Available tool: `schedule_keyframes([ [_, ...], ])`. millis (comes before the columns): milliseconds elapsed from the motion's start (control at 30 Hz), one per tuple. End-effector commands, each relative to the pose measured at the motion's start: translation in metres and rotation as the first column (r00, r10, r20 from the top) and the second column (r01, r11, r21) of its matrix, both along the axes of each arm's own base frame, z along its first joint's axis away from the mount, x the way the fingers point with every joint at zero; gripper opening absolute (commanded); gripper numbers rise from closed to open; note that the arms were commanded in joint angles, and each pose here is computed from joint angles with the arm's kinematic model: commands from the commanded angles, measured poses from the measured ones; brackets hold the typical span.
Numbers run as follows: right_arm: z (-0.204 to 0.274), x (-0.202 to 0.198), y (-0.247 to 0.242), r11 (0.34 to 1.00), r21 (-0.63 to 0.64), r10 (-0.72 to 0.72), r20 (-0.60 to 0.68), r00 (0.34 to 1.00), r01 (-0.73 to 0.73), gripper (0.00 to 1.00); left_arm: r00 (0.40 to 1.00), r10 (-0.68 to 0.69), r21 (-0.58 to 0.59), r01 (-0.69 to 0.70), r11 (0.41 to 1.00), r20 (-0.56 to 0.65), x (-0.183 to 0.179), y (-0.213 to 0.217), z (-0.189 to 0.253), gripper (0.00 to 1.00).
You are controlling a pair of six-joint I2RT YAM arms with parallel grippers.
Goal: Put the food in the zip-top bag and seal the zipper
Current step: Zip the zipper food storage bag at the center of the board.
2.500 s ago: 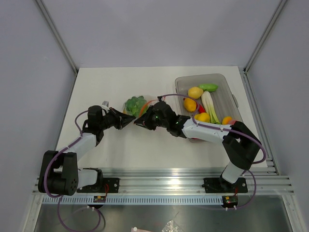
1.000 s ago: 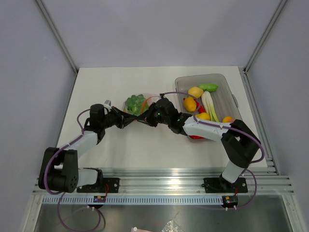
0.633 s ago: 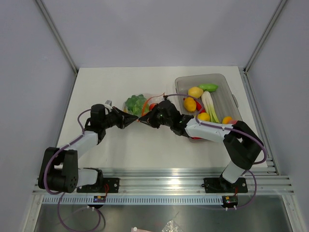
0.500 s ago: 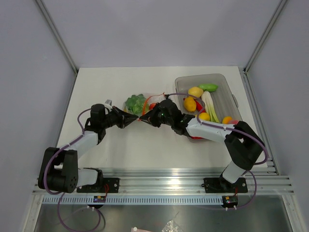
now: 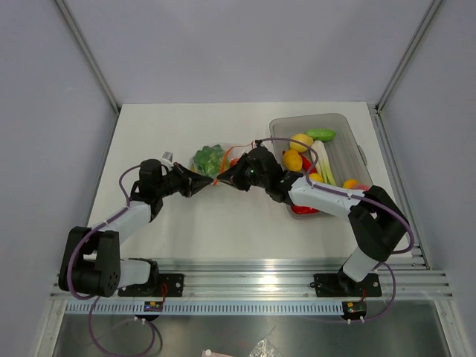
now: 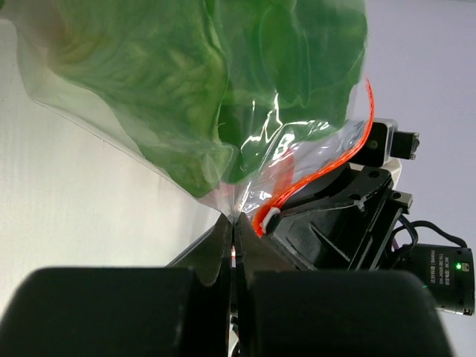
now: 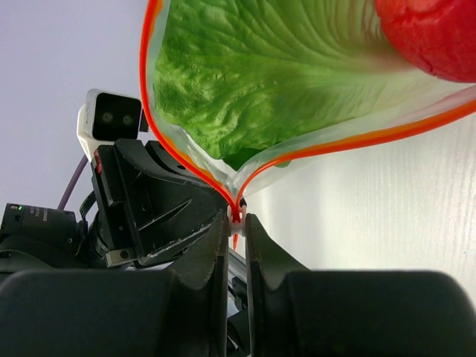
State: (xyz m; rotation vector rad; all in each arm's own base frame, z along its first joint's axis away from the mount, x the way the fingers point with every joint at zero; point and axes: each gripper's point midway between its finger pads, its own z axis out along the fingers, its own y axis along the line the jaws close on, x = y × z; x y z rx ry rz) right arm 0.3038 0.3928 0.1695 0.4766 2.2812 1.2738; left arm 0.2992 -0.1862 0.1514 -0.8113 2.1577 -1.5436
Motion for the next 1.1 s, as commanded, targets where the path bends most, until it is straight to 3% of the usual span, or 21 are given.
schedule_keyframes([
  [0,0.04,0.027,-0.013,0.997,0.029,-0.068,0.103,0.992,0.066,0.0,0.999,-0.012,0.02,0.011,1.0,0.051,0.003,0.003,0.008,0.0],
  [433,0.044,0.046,-0.048,0.991,-0.017,-0.132,0.123,0.984,0.135,0.0,0.997,0.014,0.024,-0.016,1.0,0.075,0.005,0.019,0.012,0.0],
  [1067,0.034,0.083,-0.142,0.939,-0.114,-0.313,0.106,0.944,0.324,0.0,0.997,0.05,0.042,-0.053,0.998,0.066,0.006,0.038,0.005,0.0],
])
